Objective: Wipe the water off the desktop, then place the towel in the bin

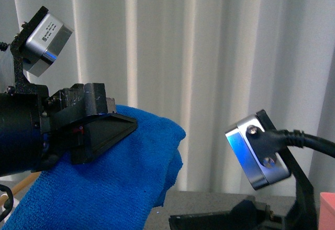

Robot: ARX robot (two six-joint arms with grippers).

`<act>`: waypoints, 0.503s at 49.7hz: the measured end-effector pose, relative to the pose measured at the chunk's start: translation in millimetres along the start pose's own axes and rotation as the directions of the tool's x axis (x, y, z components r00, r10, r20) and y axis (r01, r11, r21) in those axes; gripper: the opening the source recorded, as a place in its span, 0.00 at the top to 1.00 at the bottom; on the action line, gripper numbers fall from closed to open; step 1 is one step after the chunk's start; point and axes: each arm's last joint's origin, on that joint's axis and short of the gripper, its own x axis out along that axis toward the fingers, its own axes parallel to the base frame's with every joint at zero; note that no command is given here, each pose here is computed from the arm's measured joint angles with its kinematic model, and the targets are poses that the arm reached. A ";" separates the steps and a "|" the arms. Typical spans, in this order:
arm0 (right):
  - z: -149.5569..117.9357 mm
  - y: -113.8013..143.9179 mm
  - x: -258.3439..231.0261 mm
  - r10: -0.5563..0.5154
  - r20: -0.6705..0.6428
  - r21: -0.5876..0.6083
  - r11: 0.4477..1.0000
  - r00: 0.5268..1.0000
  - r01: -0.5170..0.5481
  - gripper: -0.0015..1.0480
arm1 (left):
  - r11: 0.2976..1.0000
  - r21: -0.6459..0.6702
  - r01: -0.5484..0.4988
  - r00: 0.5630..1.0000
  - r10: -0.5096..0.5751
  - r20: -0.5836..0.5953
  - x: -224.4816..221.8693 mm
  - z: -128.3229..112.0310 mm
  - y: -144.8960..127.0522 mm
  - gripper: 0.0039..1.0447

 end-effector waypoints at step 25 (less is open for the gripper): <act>18.8 -20.9 44.9 -0.013 0.071 0.096 0.995 0.997 0.006 0.08 | 1.000 0.000 0.000 1.000 0.000 0.000 0.0 0.0 0.0 0.96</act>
